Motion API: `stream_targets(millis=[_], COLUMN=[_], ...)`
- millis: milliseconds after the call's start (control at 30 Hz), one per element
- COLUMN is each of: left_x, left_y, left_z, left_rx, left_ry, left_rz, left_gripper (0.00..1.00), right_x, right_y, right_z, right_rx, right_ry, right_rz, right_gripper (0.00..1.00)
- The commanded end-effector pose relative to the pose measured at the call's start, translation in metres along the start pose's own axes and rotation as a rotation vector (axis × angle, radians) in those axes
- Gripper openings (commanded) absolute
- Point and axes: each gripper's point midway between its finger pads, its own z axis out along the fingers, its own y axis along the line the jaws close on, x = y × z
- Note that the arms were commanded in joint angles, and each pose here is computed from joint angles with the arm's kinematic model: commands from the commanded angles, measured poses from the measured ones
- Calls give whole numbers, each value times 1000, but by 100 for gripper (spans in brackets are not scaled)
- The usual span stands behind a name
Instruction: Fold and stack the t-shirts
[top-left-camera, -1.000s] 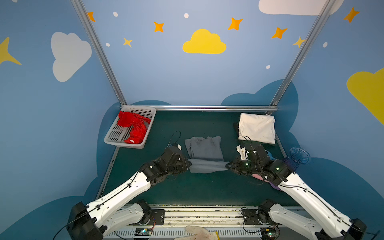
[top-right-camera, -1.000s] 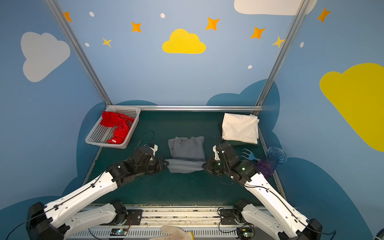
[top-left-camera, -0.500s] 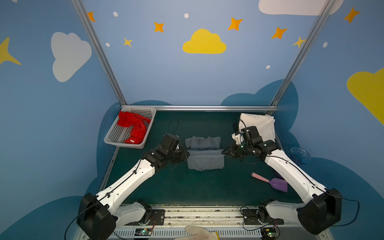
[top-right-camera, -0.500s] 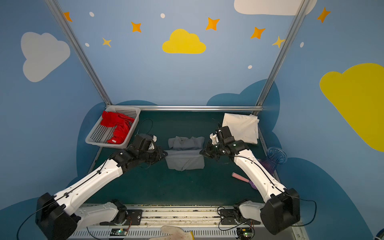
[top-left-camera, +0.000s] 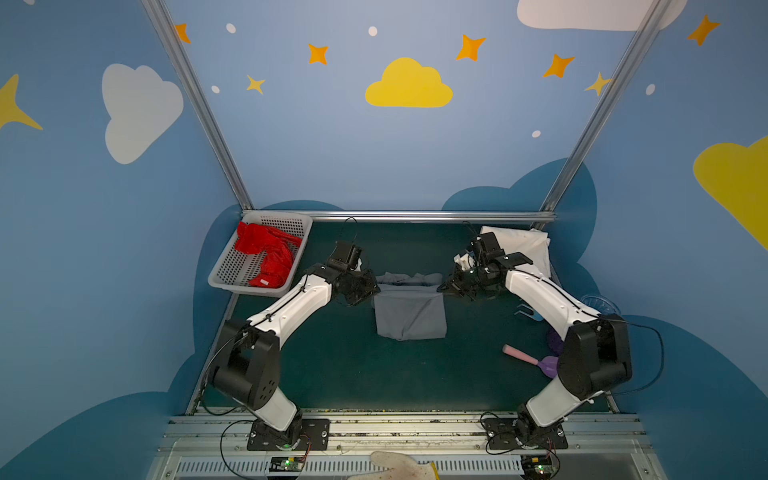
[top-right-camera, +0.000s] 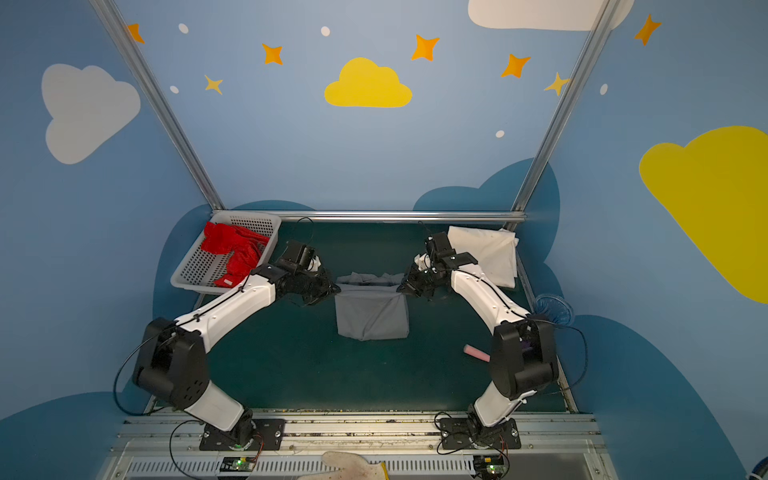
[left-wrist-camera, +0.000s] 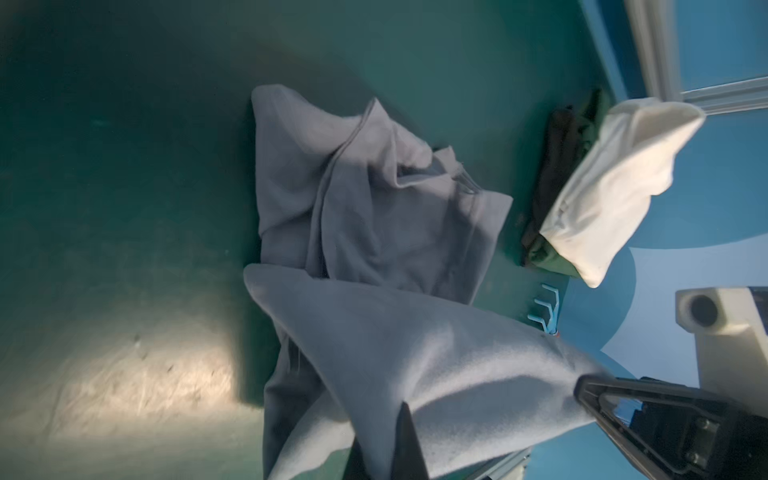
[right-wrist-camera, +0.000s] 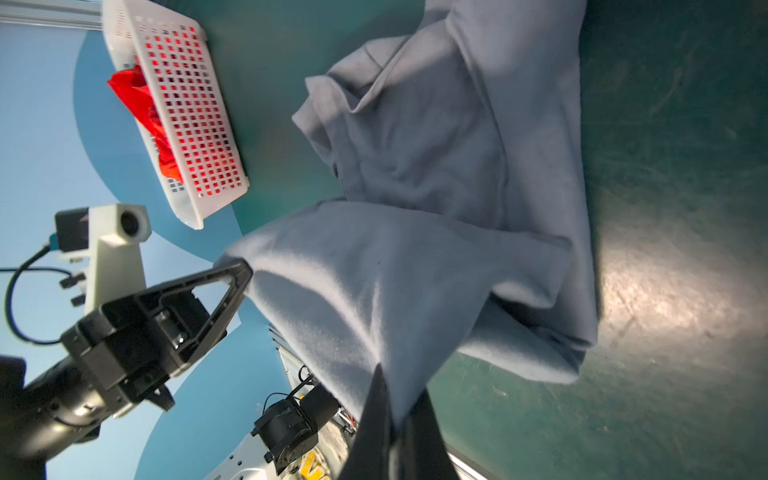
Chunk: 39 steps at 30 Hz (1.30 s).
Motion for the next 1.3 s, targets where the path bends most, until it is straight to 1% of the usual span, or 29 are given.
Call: stream_targets(millis=[0, 100, 233, 267, 300, 333, 367, 400, 433, 467, 500, 567, 667, 767, 800, 933, 1033, 1100, 1133, 1200, 1233, 1267], left_x=[-14, -30, -56, -63, -70, -76, -83, -91, -96, -102, -105, -109, -109, -100, -93, -54, -15, 10, 23, 42, 50, 57], left_y=[-9, -13, -13, -12, -10, -10, -8, -5, -5, -8, -12, -17, -12, -4, -3, 4, 11, 14, 18, 25, 30, 35], left_z=[17, 35, 49, 52, 54, 56, 57, 57, 56, 52, 48, 36, 19, 3, 1, -1, 5, 12, 16, 22, 24, 26], left_rx=[51, 50, 54, 51, 43, 38, 29, 11, 4, 6, 8, 10, -28, -43, -34, -8, -23, -16, -15, -19, -22, -28], left_ry=[54, 82, 65, 58, 50, 43, 33, 15, -2, -26, -43, -81, -135, -177, -175, -147, -95, -49, -21, 11, 25, 32], left_rz=[-3, -12, -37, -41, -48, -47, -43, -44, -37, -23, -4, 28, 56, 53, 51, 46, 63, 61, 48, 15, 1, -18], left_gripper=[4, 4, 4, 8, 17, 30, 44, 55, 60, 70, 78, 89, 96, 98, 98, 97, 94, 88, 83, 69, 63, 59], right_x=[-12, -29, -56, -64, -71, -78, -85, -92, -98, -103, -106, -106, -98, -82, -76, -47, -28, -16, -8, 7, 14, 21], right_y=[1, -5, -11, -11, -9, -7, -3, -1, 2, 6, 8, 7, -6, -20, -24, -40, -50, -55, -58, -66, -71, -77], right_z=[7, 16, 25, 27, 27, 27, 27, 27, 25, 23, 21, 14, 4, 1, 1, 4, 12, 20, 24, 31, 33, 34], right_rx=[-3, 22, 15, 14, 12, 8, 5, 15, 17, 19, 26, 60, 125, 152, 153, 156, 130, 100, 85, 88, 96, 105], right_ry=[23, 10, 5, -4, -16, -28, -41, -55, -68, -77, -88, -102, -125, -120, -112, -92, -62, -26, -6, 21, 27, 31], right_rz=[6, 19, 58, 59, 50, 31, 0, -23, -45, -73, -98, -125, -148, -149, -147, -145, -119, -80, -64, -44, -37, -25], right_gripper=[0, 0, 0, 0, 0, 4, 30, 56, 68, 77, 81, 85, 87, 87, 87, 87, 87, 86, 85, 84, 84, 84])
